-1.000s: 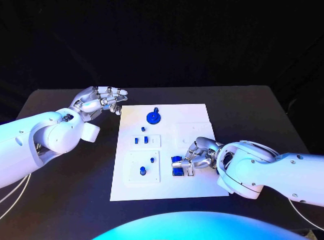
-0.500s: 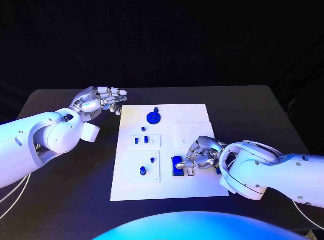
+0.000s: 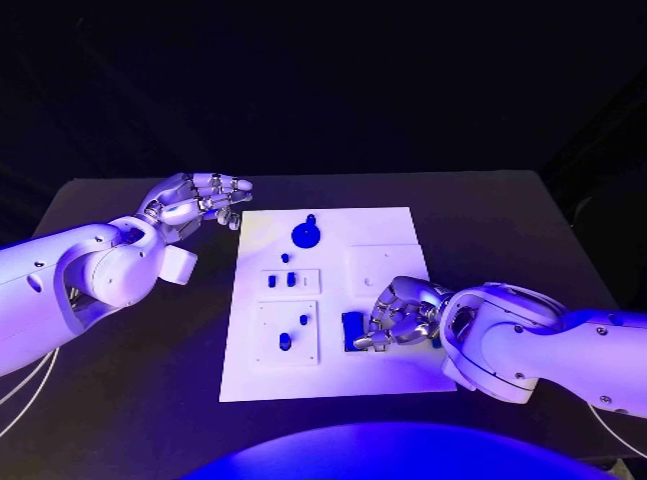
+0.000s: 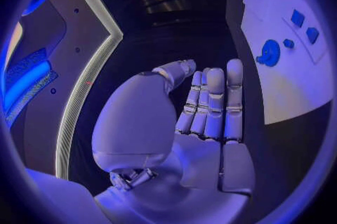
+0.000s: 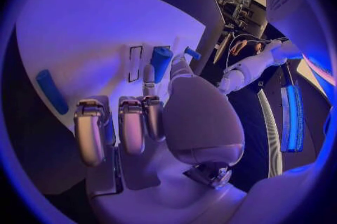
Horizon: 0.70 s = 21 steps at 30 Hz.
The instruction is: Assemble the parts on the task board
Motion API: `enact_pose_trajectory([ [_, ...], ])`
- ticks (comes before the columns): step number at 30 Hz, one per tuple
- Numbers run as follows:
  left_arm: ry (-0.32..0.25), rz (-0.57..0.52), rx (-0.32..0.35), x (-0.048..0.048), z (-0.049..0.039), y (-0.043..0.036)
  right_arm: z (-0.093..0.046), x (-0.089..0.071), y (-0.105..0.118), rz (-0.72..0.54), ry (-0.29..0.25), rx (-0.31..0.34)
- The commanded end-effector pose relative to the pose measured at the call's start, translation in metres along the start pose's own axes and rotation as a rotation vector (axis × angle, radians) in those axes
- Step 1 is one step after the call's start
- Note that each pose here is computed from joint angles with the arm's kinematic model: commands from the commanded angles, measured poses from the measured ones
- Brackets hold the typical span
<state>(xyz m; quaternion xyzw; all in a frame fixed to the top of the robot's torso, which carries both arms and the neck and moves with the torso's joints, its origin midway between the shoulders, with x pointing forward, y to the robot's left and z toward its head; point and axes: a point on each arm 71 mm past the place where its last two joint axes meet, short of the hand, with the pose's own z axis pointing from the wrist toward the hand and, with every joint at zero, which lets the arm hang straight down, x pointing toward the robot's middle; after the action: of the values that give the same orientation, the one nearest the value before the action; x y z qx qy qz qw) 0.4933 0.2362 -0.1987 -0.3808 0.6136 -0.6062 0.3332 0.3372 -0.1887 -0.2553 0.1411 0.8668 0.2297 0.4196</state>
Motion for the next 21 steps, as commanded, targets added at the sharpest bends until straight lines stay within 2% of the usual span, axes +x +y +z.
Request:
enact_pose_trajectory([
  [1, 0.013, -0.010, 0.006, 0.0019, 0.0002, -0.0009, 0.0002, 0.0026, 0.0019, -0.032, 0.020, -0.021],
  [11, 0.012, -0.010, 0.007, 0.0016, 0.0005, -0.0008, 0.0035, 0.0039, 0.0032, -0.047, 0.009, -0.017],
  [21, 0.010, -0.009, 0.007, 0.0011, 0.0003, -0.0008, 0.0077, -0.0006, 0.0006, -0.031, -0.062, 0.012],
])
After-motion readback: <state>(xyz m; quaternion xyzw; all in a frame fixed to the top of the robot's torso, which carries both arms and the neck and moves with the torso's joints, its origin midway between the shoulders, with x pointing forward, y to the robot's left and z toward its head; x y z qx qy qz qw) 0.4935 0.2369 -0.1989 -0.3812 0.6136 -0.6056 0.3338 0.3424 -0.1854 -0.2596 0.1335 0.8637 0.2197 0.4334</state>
